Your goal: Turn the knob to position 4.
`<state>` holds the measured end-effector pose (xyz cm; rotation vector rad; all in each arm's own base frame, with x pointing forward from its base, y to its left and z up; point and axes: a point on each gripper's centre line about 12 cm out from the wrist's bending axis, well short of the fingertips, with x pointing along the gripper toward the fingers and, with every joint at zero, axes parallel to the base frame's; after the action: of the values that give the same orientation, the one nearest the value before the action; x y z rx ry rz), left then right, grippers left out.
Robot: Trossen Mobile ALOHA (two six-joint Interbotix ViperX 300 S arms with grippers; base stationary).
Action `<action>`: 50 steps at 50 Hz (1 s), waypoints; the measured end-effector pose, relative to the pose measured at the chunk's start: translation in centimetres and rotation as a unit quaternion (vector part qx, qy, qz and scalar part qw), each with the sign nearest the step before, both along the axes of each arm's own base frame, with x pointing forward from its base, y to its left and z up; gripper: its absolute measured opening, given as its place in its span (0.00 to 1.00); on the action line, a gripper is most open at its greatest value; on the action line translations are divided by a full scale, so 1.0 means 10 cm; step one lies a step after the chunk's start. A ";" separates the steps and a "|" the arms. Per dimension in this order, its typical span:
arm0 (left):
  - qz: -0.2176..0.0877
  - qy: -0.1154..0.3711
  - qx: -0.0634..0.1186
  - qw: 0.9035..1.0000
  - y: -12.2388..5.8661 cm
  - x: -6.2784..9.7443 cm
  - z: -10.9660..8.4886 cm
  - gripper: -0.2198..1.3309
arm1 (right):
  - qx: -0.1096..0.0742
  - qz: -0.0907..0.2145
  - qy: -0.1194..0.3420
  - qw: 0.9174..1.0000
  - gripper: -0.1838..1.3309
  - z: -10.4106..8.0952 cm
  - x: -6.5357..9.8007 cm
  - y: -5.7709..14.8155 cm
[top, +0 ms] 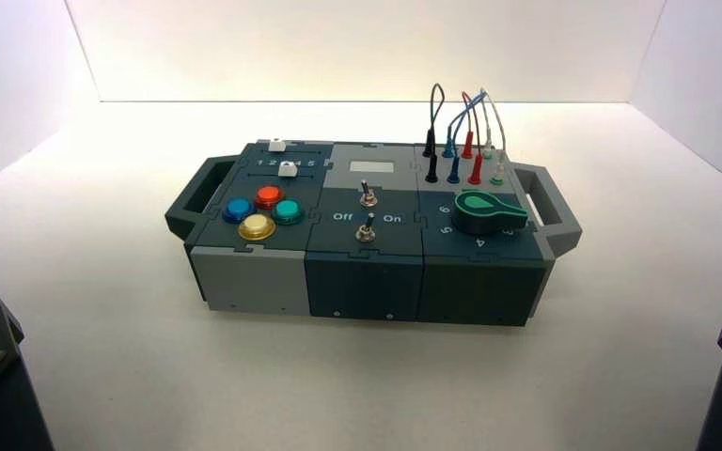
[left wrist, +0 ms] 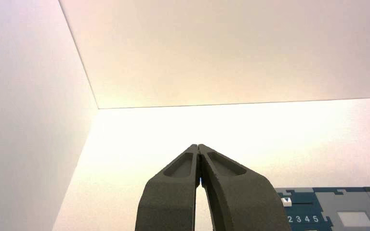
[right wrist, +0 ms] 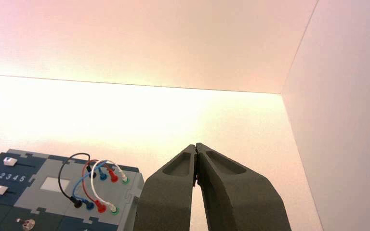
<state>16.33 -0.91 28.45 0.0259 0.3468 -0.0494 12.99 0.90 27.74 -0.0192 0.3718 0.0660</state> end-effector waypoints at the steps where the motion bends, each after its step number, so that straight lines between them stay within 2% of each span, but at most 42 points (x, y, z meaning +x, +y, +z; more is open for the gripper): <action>1: 0.000 0.001 0.001 1.000 0.00 0.00 0.00 0.04 | 0.000 -0.001 0.000 1.000 0.03 0.00 0.00 0.00; 27: 0.000 0.006 0.000 1.000 0.00 0.01 -0.02 0.04 | 0.002 -0.001 0.008 1.000 0.03 -0.02 0.01 0.00; 37: 0.001 0.073 0.005 0.997 -0.01 0.15 -0.21 0.04 | 0.009 0.002 0.070 0.998 0.03 -0.16 0.10 0.03; 40: -0.001 0.108 0.007 0.994 -0.03 0.22 -0.27 0.04 | 0.013 0.004 0.136 0.991 0.03 -0.28 0.16 0.05; 43: -0.007 0.135 0.011 0.991 -0.05 0.26 -0.30 0.04 | 0.015 0.005 0.168 0.986 0.03 -0.32 0.18 0.07; 44: -0.010 0.151 0.012 0.988 -0.07 0.29 -0.32 0.04 | 0.017 0.007 0.199 0.980 0.03 -0.34 0.19 0.08; 46: -0.015 0.169 0.014 0.985 -0.09 0.32 -0.34 0.04 | 0.019 0.008 0.216 0.976 0.03 -0.36 0.20 0.09; 48: -0.020 0.187 0.018 0.982 -0.12 0.34 -0.36 0.04 | 0.024 0.012 0.254 0.967 0.03 -0.35 0.24 0.11; 49: -0.023 0.197 0.019 0.980 -0.14 0.35 -0.38 0.04 | 0.024 0.012 0.254 0.967 0.03 -0.35 0.24 0.11; 50: -0.026 0.210 0.021 0.977 -0.15 0.36 -0.40 0.04 | 0.027 0.017 0.275 0.961 0.03 -0.34 0.27 0.14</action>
<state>19.94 -2.40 24.42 0.0677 0.7695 -0.0994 15.67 2.29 24.33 0.0489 0.9276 0.1157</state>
